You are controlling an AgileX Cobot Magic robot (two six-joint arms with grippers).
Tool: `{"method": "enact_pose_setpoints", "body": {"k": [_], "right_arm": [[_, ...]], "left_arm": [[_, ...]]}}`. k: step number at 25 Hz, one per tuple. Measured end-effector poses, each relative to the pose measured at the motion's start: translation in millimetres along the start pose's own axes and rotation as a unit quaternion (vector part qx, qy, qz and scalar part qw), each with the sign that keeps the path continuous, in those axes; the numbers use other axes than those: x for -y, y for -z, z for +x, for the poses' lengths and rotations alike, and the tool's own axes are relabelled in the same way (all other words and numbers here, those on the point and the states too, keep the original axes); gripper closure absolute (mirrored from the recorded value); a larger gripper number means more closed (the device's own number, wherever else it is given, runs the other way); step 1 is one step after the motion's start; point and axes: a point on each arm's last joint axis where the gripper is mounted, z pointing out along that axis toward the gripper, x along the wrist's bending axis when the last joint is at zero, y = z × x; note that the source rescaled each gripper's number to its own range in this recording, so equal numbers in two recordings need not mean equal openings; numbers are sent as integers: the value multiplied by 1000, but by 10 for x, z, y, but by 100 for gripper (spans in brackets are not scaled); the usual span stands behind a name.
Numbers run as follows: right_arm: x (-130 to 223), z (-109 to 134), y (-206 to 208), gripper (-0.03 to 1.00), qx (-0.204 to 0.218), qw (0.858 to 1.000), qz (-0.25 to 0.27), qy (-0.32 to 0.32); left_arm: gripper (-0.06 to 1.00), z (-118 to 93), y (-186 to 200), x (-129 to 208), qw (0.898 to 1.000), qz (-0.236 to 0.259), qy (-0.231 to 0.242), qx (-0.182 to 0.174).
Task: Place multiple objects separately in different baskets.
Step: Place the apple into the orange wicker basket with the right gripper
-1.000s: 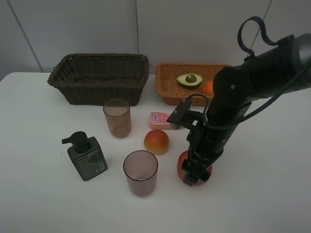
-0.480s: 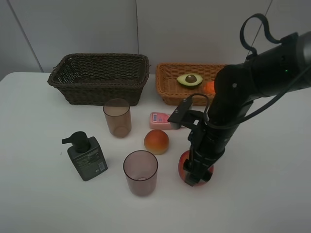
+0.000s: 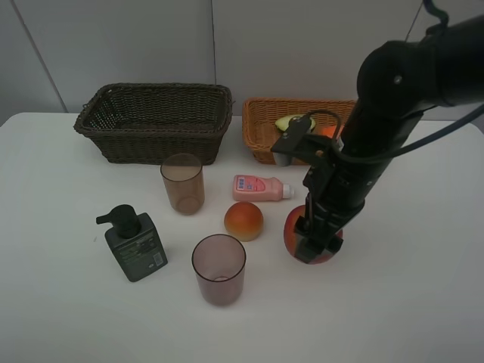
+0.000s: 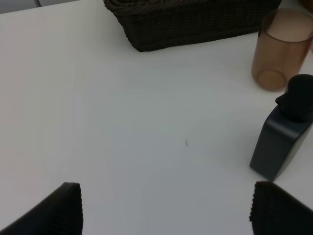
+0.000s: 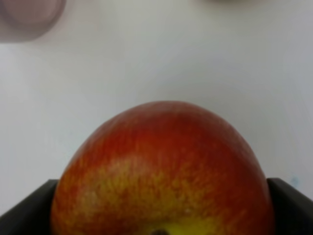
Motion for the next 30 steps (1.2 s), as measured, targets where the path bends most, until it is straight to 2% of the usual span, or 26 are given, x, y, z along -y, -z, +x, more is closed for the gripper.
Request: {"method": "enact_pose_setpoints", "body": {"k": [4, 9, 14, 22, 24, 30], "right_arm": [[-100, -154, 230, 47, 11, 1000, -5, -5], [-220, -417, 553, 47, 45, 998, -40, -20], [-289, -761, 782, 47, 81, 993, -73, -44], [-372, -1458, 816, 47, 138, 983, -91, -84], [-373, -1725, 768, 47, 160, 976, -109, -102], [-256, -2147, 619, 47, 206, 959, -143, -135]], "left_arm": [[2, 0, 0, 0, 1000, 0, 0, 0], [2, 0, 0, 0, 1000, 0, 0, 0], [2, 0, 0, 0, 1000, 0, 0, 0], [2, 0, 0, 0, 1000, 0, 0, 0], [2, 0, 0, 0, 1000, 0, 0, 0], [2, 0, 0, 0, 1000, 0, 0, 0]]}}
